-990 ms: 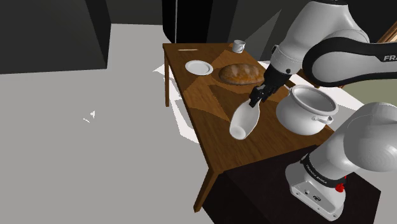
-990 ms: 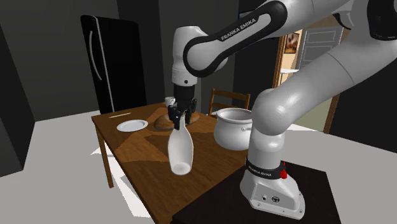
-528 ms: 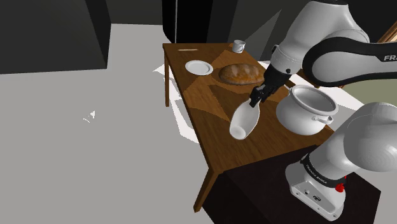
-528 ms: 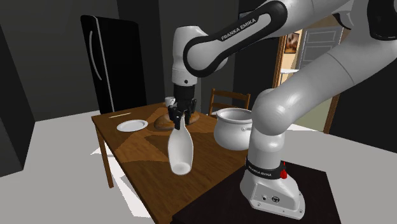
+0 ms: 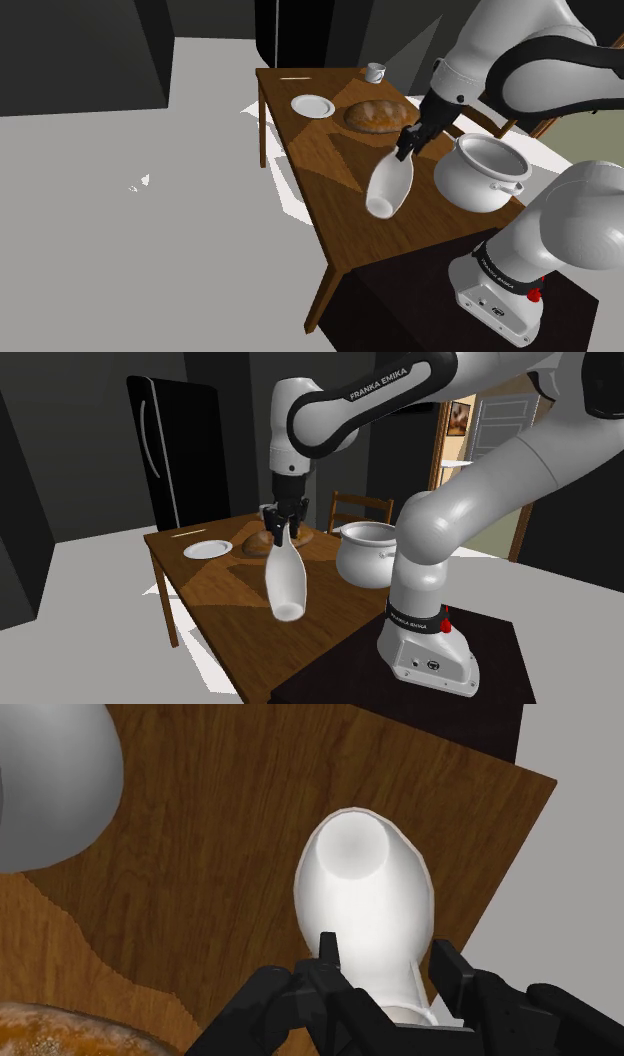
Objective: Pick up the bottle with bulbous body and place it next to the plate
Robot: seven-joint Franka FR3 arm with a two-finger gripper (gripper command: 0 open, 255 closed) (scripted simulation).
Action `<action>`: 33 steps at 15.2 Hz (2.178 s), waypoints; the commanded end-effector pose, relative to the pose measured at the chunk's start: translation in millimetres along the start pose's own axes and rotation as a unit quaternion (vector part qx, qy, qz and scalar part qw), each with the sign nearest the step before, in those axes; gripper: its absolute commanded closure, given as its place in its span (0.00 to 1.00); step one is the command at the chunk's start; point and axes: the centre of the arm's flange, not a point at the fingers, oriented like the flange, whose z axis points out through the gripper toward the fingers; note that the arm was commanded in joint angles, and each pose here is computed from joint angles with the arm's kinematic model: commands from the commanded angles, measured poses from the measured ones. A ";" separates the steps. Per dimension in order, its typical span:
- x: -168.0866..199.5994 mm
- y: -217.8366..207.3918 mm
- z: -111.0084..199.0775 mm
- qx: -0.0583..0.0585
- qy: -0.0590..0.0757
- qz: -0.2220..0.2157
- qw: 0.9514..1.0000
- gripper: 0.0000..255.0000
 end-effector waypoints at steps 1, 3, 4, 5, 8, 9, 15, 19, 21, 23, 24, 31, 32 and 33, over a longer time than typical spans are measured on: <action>0.6 0.3 -11.5 0.000 0.000 0.000 1.000 1.00; 1.8 0.4 -22.0 0.000 0.000 0.000 1.000 1.00; 2.4 0.5 -27.3 0.000 0.000 0.000 1.000 1.00; 3.0 0.5 -32.5 0.000 0.000 0.000 1.000 1.00; 4.8 0.7 -48.3 0.000 0.000 0.000 1.000 1.00; 5.4 0.8 -53.5 0.000 0.000 0.000 1.000 1.00; 9.0 1.1 -85.0 0.000 0.000 0.000 1.000 1.00; 11.4 1.4 -106.0 0.000 0.000 0.000 1.000 1.00; 12.6 1.5 -116.5 0.000 0.000 0.000 1.000 1.00; 13.8 1.6 -127.0 0.000 0.000 0.000 1.000 1.00; 14.4 1.6 -132.2 0.000 0.000 0.000 1.000 1.00; 18.7 2.0 -168.9 0.000 0.000 0.000 1.000 1.00; 19.3 2.1 -174.2 0.000 0.000 0.000 1.000 1.00; 19.9 2.2 -179.4 0.000 0.000 0.000 1.000 1.00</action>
